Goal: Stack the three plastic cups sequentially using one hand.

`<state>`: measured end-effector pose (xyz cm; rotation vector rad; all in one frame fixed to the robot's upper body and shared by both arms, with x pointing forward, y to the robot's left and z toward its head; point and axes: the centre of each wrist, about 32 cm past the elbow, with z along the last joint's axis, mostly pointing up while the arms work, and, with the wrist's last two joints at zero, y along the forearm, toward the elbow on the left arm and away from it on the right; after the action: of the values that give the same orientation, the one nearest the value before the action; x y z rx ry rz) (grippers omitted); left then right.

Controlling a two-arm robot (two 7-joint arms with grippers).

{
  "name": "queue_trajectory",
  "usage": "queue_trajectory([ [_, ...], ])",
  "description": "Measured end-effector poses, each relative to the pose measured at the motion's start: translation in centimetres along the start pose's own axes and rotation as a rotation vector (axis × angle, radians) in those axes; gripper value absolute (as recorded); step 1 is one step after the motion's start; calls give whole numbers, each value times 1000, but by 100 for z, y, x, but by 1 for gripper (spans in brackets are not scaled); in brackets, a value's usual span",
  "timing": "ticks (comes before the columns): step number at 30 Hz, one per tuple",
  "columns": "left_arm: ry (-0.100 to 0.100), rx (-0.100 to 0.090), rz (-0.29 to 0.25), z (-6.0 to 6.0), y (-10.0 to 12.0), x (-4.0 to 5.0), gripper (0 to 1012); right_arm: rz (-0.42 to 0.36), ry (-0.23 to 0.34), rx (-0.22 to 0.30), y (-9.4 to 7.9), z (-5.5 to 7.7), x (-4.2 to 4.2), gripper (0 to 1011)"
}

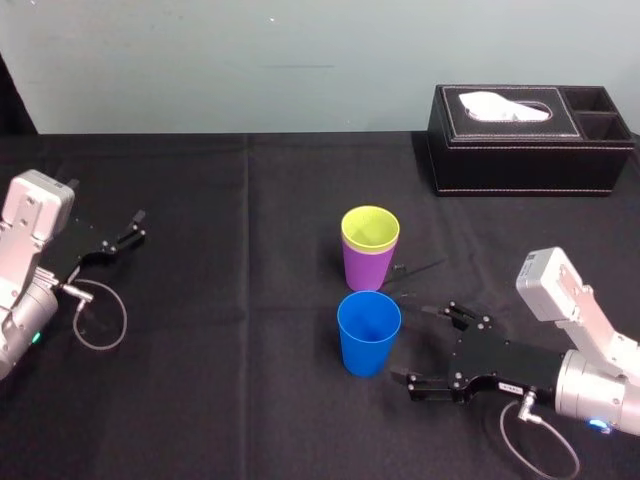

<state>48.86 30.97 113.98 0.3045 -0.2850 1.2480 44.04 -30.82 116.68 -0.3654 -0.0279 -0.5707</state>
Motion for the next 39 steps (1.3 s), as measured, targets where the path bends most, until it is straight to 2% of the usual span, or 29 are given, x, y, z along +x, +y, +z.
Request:
queue_trajectory([
  [17,0,0,0,0,0,0,1011,35,-1,11,143,60,7,1003],
  [39,0,0,0,0,0,0,1011,87,21,8,450,131,61,1003],
])
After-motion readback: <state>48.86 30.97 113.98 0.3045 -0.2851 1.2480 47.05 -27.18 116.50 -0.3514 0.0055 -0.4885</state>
